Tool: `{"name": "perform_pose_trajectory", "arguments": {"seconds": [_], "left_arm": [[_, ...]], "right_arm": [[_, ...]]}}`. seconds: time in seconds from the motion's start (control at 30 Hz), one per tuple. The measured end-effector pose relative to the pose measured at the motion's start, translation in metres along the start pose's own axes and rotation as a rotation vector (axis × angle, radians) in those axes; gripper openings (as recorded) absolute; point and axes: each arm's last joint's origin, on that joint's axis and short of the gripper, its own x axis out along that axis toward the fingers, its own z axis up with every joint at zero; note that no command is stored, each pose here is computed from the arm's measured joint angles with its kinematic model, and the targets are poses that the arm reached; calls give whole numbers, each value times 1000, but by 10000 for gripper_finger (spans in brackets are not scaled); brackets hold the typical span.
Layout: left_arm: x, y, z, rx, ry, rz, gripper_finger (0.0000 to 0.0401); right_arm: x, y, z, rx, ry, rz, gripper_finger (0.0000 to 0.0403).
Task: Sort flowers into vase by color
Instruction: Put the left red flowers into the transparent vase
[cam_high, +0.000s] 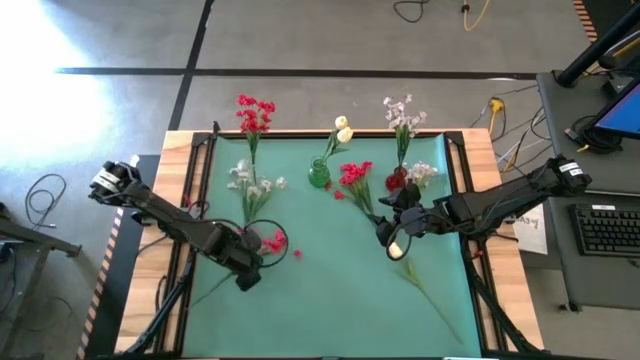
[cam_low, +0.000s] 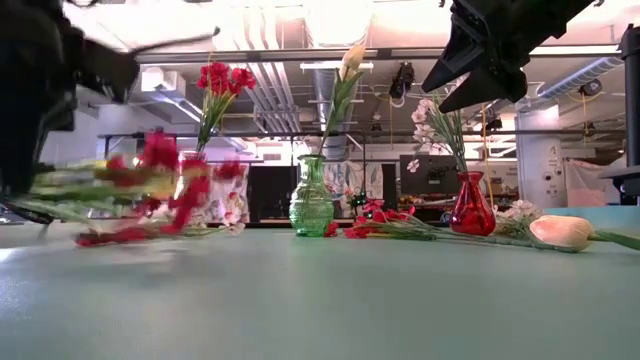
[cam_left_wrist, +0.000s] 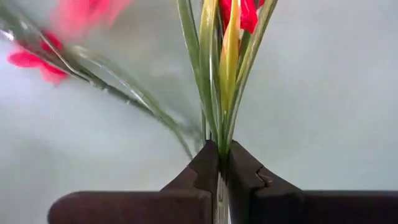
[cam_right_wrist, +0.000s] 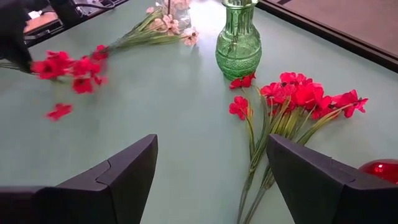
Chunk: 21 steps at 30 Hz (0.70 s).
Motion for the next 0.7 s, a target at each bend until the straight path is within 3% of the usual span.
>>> {"name": "perform_pose_trajectory", "arguments": {"seconds": [0.2, 0.33, 0.53, 0.7], "left_arm": [[-32, -13, 1, 163, -46, -71, 0], [-59, -16, 1, 240, -157, -104, 0], [-100, -13, 2, 381, -457, -124, 0], [-129, -7, 2, 466, -682, -209, 0]], "right_arm": [[0, 0, 0, -1, 3, 3, 288], [0, 0, 0, -1, 3, 3, 291], [0, 0, 0, -2, 3, 3, 291], [0, 0, 0, -2, 3, 3, 288]]}}
